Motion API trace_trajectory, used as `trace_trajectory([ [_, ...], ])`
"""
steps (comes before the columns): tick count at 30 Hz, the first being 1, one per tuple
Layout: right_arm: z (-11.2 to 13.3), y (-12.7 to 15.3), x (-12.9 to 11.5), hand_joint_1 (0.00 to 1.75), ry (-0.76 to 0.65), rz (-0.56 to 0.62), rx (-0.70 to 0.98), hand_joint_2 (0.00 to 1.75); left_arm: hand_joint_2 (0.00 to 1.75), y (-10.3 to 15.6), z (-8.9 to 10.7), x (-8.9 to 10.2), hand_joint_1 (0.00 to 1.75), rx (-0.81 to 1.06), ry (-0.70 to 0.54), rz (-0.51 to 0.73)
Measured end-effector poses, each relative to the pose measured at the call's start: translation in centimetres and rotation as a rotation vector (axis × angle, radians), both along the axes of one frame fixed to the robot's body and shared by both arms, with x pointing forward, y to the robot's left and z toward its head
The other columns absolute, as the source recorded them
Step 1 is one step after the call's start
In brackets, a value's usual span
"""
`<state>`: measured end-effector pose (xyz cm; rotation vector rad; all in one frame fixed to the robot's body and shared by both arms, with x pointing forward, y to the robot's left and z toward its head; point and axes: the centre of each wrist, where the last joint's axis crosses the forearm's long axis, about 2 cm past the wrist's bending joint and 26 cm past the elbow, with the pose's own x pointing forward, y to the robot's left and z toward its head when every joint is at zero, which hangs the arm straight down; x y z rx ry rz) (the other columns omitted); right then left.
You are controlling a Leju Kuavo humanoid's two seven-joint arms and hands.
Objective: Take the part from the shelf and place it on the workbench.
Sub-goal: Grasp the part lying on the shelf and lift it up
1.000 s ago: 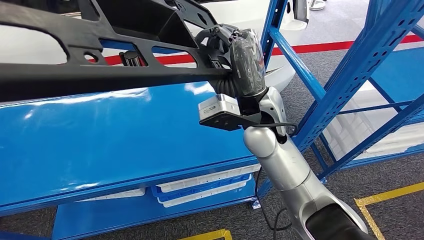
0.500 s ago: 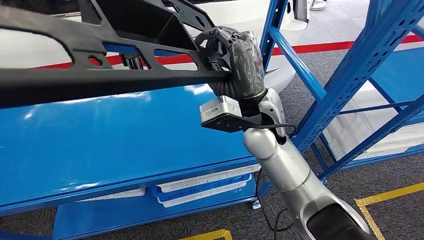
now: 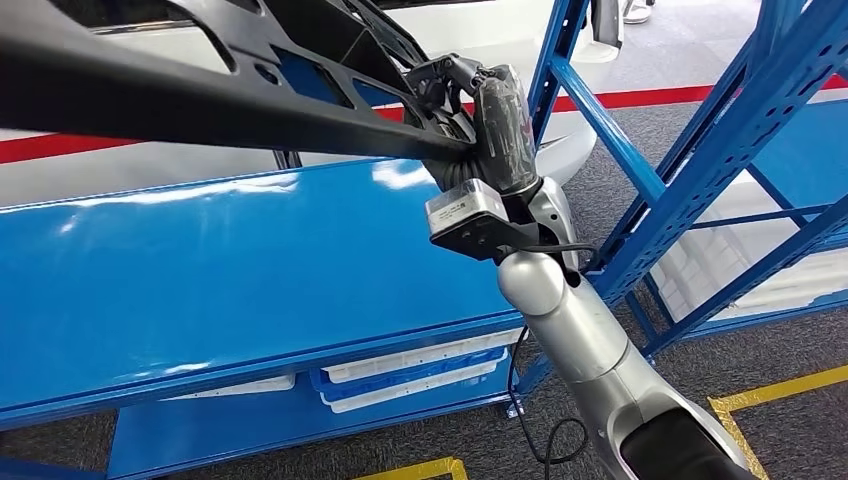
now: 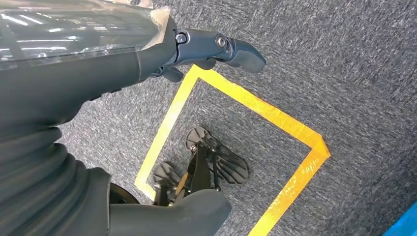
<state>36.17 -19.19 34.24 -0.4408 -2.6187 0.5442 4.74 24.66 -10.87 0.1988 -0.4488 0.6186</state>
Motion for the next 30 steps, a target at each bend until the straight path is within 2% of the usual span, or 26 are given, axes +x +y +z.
trace_trajectory([
  [30, -1.4, -0.4, -0.5, 1.75, 0.032, 0.007, 0.019, 1.75, 1.75, 0.3, 0.0, 0.4, 0.0, 0.008, 0.015, 0.007],
])
